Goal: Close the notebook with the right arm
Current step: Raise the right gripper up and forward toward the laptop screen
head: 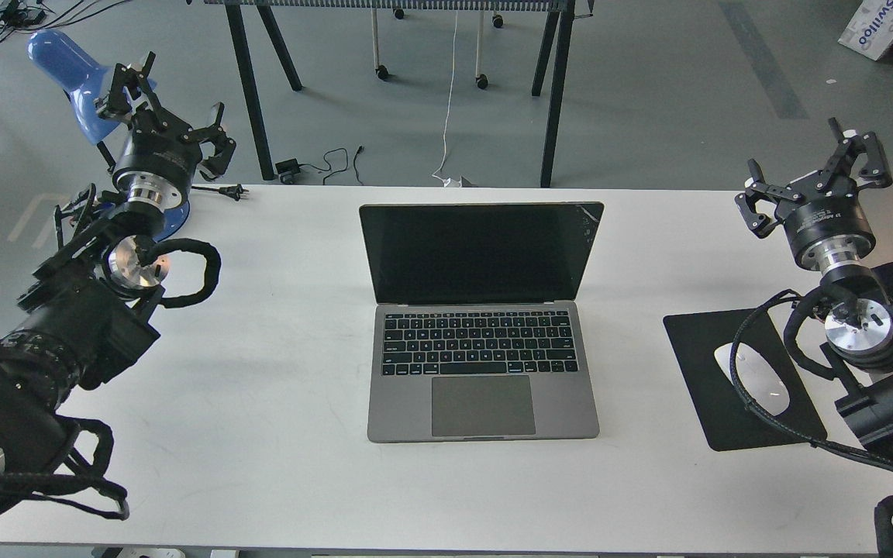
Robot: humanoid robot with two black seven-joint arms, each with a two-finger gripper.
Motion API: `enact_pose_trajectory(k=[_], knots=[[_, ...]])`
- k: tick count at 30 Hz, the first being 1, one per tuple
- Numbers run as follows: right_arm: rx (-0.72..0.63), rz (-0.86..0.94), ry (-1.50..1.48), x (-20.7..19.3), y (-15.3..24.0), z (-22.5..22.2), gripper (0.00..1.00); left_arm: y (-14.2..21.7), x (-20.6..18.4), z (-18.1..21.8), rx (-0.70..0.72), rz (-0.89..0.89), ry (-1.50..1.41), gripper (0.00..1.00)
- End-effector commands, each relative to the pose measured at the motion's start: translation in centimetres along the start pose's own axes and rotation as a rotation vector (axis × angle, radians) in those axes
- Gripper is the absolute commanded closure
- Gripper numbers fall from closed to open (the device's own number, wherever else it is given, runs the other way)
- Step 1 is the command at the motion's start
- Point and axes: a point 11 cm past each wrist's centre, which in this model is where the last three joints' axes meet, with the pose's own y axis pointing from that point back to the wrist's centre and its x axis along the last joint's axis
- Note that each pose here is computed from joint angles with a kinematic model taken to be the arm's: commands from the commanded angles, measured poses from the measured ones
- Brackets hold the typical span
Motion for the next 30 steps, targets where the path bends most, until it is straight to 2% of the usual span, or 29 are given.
enact_pose_trajectory(k=[1, 6, 11, 20, 25, 30], knots=[[-0.002, -0.008, 0.001, -0.2, -0.1, 0.1, 0.00, 0.0, -0.1, -0.2, 0.000, -0.002, 0.000, 0.00], [-0.019, -0.025, 0.014, -0.9, -0.5, 0.5, 0.00, 0.0, 0.0, -0.1, 0.001, 0.001, 0.000, 0.00], [-0.081, -0.113, 0.076, -5.4, -3.0, 2.3, 0.00, 0.0, 0.0, -0.1, -0.002, 0.002, 0.003, 0.00], [-0.148, -0.118, 0.126, -11.4, -7.0, 6.9, 0.00, 0.1, 0.0, -0.2, 0.000, 0.001, 0.002, 0.00], [-0.206, -0.162, 0.130, -14.1, -6.7, 10.2, 0.00, 0.0, -0.1, -0.2, 0.002, -0.001, 0.002, 0.00], [-0.227, -0.172, 0.146, -14.3, -6.5, 10.9, 0.00, 0.1, 0.0, -0.2, 0.003, 0.000, 0.000, 0.00]])
